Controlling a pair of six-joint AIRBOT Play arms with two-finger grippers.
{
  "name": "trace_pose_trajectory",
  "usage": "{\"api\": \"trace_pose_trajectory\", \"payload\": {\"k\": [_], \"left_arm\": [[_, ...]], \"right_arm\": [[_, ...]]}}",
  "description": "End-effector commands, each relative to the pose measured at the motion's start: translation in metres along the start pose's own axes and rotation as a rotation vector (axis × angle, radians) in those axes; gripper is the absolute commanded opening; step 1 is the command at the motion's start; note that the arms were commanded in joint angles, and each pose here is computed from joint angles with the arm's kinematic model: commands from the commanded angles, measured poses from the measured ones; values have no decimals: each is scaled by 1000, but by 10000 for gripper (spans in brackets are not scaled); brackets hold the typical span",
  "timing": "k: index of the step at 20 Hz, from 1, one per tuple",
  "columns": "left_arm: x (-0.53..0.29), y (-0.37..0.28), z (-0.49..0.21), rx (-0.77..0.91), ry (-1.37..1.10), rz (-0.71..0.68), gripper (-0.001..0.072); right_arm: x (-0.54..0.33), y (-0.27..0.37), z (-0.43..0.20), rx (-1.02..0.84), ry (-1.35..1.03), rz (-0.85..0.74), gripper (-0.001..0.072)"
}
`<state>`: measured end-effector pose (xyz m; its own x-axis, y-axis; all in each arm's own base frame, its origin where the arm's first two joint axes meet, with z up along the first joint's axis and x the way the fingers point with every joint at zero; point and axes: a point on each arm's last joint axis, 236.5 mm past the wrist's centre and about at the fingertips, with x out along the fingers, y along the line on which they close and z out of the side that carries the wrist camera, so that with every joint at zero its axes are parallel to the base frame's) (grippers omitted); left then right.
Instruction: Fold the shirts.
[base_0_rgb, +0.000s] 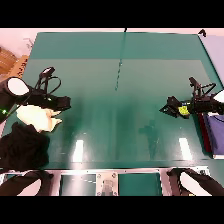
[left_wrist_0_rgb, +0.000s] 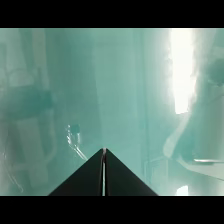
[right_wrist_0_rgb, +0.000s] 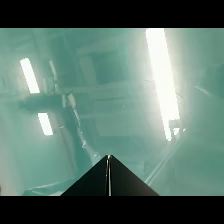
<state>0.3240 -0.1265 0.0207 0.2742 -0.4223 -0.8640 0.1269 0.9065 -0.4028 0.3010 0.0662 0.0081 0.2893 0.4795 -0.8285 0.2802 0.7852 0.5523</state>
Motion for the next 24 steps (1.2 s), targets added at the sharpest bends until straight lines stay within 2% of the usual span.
{"api": "trace_pose_trajectory", "payload": {"k": [1,2,3,4,6,7,9,14,15,16,19,21,23,24], "left_arm": [[0,12,-2,24,11,51,26],[-1,25,-4,48,19,105,124],[-4,41,-4,43,19,176,542],[-9,65,-3,5,13,277,715],[-26,109,-6,36,35,479,720],[-34,128,-6,63,49,564,720],[-36,151,-13,110,78,654,720],[-8,200,-71,21,244,684,720],[-6,208,-72,-1,243,685,665],[-6,213,-70,-13,230,686,479],[-4,216,-59,-6,181,679,25],[-2,209,-51,11,164,644,24],[-5,182,-34,15,144,552,23],[-11,158,-21,54,124,496,23]], "right_arm": [[0,3,0,5,-1,12,16],[0,2,0,6,0,12,17],[0,2,0,6,0,12,19],[0,2,0,3,0,12,66],[0,2,1,3,-5,11,209],[0,2,4,3,-14,10,230],[0,2,9,3,-38,10,232],[0,1,14,3,-55,8,231],[0,1,15,3,-60,7,231],[0,1,16,3,-65,7,230],[0,1,16,3,-67,8,218],[0,1,16,3,-67,7,136],[0,1,16,2,-66,8,100],[0,1,16,-7,-67,7,25]]}}
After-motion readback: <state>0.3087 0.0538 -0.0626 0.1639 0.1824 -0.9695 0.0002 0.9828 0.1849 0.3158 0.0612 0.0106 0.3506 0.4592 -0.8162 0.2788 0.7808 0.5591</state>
